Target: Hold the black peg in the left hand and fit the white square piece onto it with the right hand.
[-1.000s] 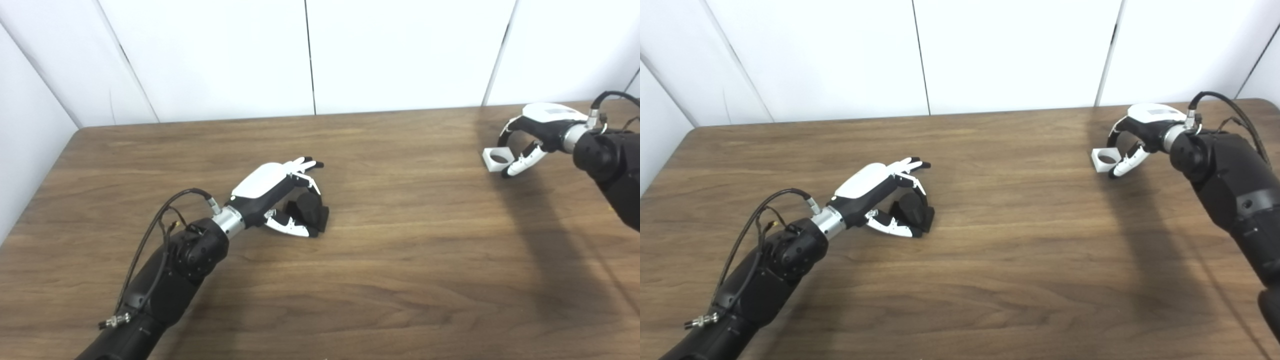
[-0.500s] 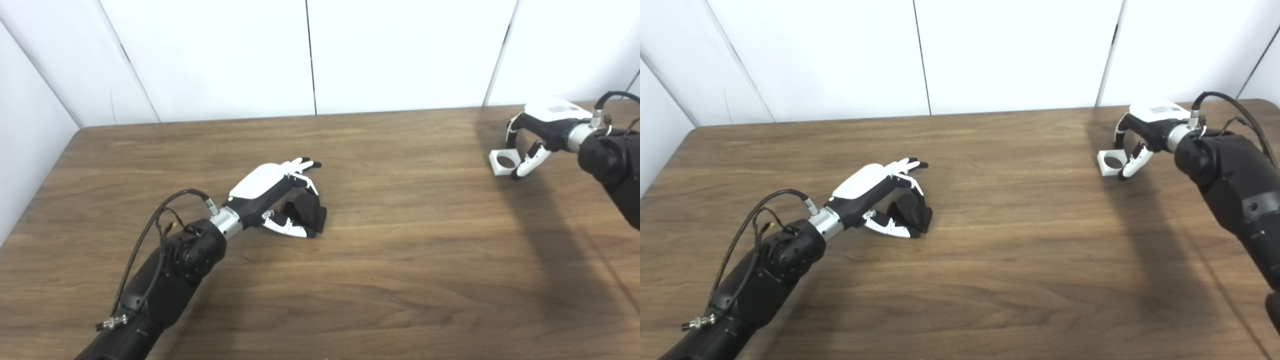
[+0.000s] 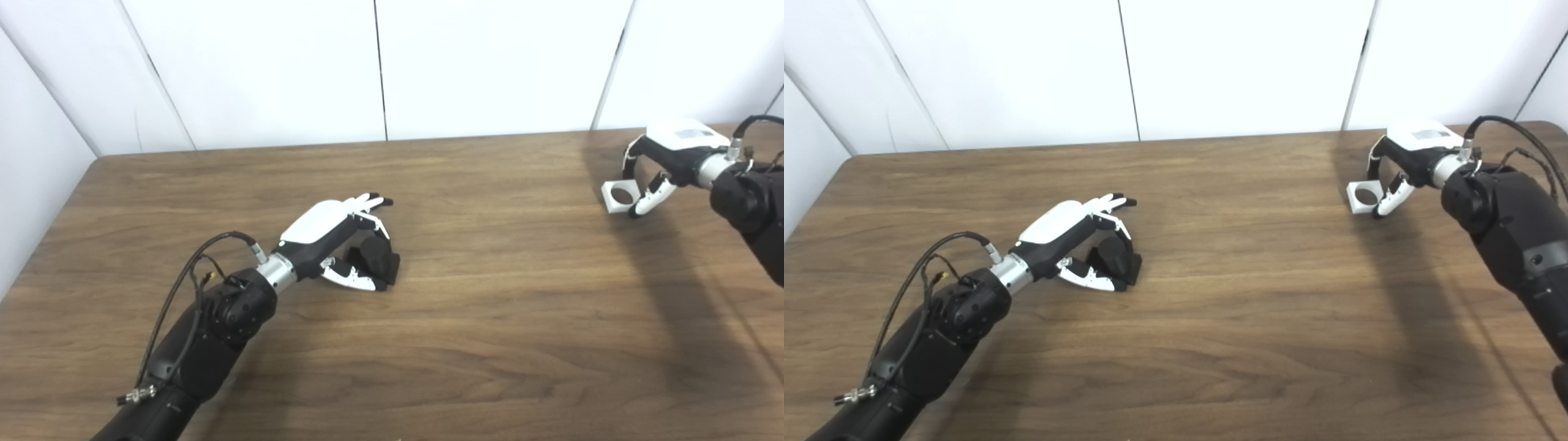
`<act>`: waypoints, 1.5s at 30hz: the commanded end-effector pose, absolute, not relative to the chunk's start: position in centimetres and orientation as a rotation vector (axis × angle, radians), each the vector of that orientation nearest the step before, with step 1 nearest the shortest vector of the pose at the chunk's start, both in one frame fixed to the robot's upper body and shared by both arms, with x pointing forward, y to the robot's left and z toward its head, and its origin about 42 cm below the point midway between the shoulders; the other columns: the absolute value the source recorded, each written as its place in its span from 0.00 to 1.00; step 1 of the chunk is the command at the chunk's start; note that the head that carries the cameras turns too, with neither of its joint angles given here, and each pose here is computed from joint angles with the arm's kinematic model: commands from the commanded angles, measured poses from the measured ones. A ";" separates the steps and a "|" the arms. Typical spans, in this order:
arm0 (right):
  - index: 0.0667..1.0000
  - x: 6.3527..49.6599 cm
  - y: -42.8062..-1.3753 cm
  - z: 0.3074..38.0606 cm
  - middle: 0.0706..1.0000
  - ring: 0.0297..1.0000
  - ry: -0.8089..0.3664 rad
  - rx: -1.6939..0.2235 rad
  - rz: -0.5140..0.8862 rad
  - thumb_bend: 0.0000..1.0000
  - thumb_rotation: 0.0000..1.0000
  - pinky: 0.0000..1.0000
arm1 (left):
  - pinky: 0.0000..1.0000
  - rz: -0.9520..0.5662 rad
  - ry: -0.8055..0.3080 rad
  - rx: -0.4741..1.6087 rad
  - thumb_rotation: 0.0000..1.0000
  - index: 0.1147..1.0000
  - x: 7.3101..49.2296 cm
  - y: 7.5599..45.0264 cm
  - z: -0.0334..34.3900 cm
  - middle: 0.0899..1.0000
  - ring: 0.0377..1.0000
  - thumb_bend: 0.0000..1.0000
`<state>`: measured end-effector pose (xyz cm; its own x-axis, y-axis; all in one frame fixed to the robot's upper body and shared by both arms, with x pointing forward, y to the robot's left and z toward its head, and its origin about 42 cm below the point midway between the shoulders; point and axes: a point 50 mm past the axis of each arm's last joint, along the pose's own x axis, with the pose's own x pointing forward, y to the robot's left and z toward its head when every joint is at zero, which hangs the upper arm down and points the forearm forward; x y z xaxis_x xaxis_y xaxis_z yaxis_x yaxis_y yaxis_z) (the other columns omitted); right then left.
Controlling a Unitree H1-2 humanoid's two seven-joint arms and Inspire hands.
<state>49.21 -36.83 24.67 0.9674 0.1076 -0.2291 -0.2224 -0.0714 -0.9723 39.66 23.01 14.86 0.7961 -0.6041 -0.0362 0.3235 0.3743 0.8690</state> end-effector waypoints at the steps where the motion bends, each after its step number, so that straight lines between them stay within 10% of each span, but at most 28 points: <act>1: 0.45 49.7 -37.4 27.5 0.82 0.90 0.009 -1.631 0.204 0.52 0.14 0.97 | 0.98 -0.634 -0.171 1.141 0.08 0.43 39.0 25.9 13.1 0.96 1.00 0.52; 45: 0.44 45.5 -25.2 36.1 0.80 0.93 -0.651 -1.432 0.353 0.52 0.14 1.00 | 1.00 -0.624 -0.139 1.053 0.07 0.43 39.2 25.0 12.2 0.97 1.00 0.52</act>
<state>45.57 -26.50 32.05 0.8334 0.5440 0.0973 0.0546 0.0942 -0.9941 39.75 23.12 14.56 0.8011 -0.5974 -0.0361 0.3382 0.4022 0.8508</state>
